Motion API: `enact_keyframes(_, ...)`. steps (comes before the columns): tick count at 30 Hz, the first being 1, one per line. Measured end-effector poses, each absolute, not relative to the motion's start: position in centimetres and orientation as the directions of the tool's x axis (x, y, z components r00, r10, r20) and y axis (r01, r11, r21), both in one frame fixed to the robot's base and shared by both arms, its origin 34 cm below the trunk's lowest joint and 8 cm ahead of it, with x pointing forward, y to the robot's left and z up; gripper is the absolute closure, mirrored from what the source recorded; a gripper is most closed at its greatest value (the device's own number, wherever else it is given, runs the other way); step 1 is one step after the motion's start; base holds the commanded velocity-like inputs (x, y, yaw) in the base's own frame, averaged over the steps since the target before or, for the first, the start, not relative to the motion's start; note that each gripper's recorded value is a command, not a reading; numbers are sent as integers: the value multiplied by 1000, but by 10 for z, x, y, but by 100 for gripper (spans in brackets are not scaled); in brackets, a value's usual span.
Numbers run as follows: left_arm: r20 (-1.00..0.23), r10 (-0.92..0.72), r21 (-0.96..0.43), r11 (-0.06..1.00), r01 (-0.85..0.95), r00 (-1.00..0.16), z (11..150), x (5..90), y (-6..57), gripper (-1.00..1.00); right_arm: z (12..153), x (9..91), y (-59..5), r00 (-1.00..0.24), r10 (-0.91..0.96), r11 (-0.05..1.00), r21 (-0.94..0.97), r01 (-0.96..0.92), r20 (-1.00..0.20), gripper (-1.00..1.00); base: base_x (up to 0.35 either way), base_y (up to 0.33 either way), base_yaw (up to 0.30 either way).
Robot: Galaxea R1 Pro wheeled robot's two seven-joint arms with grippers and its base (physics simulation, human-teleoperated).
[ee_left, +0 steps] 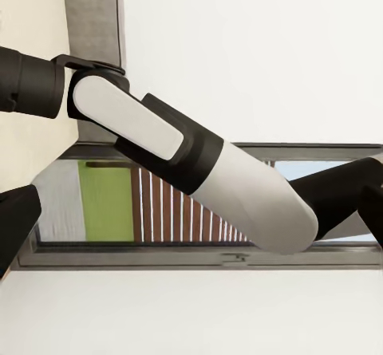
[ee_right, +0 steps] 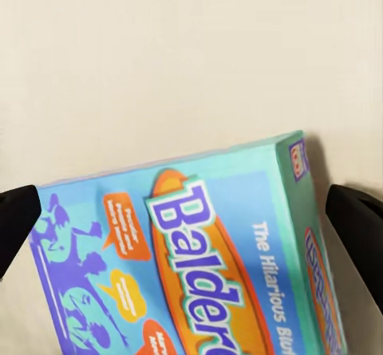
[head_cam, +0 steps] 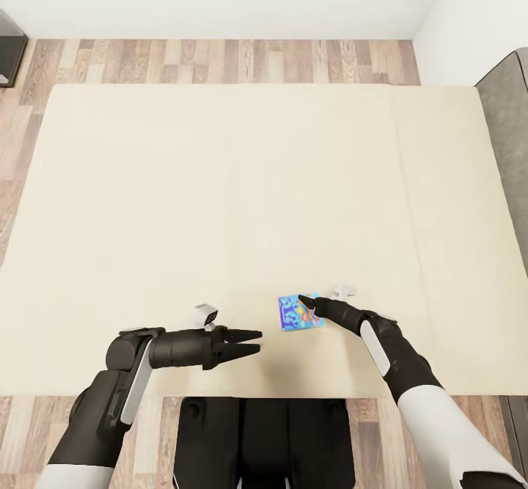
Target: Put all the toys in the child's room - the three board games (two on the bed and one on the table), the two jigsaw puzzles on the table, and the tennis ball on the table - inside the toy box on the table in the child's room.
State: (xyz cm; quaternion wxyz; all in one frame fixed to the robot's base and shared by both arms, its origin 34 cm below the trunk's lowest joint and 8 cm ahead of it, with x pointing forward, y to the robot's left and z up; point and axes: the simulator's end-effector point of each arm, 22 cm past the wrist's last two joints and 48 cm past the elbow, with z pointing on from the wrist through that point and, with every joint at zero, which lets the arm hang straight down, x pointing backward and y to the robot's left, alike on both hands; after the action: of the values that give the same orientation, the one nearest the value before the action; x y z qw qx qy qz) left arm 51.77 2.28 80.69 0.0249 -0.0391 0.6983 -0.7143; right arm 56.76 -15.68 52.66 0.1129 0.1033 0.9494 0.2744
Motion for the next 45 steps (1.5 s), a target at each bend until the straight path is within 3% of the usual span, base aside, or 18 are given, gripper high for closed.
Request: enact_keyframes(45, 20, -90, -1000, -24, -18, -996, 807, 518, 23, -100, 526, 561, -155, -956, 258, 823, 550, 142, -141, -100, 0, 44, 0)
